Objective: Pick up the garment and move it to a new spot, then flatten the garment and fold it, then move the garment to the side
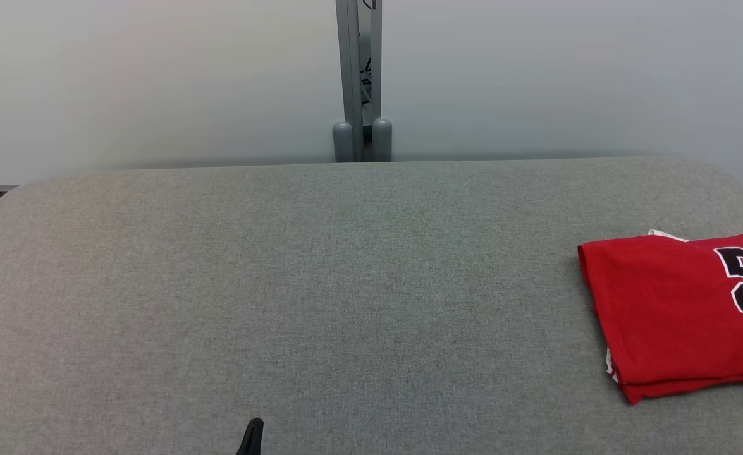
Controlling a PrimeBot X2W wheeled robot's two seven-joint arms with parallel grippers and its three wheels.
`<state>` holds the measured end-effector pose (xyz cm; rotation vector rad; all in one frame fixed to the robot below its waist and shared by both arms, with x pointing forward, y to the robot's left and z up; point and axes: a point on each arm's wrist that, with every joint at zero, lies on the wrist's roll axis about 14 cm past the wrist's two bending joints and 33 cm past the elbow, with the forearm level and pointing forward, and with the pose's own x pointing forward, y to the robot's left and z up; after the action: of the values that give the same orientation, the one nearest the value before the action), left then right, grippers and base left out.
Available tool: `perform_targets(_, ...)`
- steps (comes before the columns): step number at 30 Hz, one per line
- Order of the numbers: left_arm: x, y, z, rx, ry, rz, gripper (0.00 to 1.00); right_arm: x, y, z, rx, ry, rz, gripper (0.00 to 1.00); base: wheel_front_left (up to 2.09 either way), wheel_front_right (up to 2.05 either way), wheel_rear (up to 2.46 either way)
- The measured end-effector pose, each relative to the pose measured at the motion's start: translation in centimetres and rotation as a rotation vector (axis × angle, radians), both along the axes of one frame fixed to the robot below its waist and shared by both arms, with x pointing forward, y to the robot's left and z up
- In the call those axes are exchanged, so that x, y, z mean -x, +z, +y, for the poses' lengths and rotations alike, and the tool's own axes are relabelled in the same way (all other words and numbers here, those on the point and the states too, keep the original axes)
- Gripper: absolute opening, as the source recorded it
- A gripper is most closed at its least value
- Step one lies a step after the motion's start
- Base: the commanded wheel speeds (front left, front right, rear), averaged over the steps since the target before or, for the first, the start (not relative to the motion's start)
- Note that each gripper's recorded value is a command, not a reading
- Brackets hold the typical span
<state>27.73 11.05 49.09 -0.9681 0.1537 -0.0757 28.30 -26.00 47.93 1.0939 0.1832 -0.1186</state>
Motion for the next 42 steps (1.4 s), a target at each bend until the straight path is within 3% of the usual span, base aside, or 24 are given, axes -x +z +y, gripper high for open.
perform_targets(42,2.4,2.1,-0.2,0.414,0.09,-0.016,0.0,3.0,2.0,-2.7,-0.346,-0.041,-0.112,0.0,0.0,0.0,0.0)
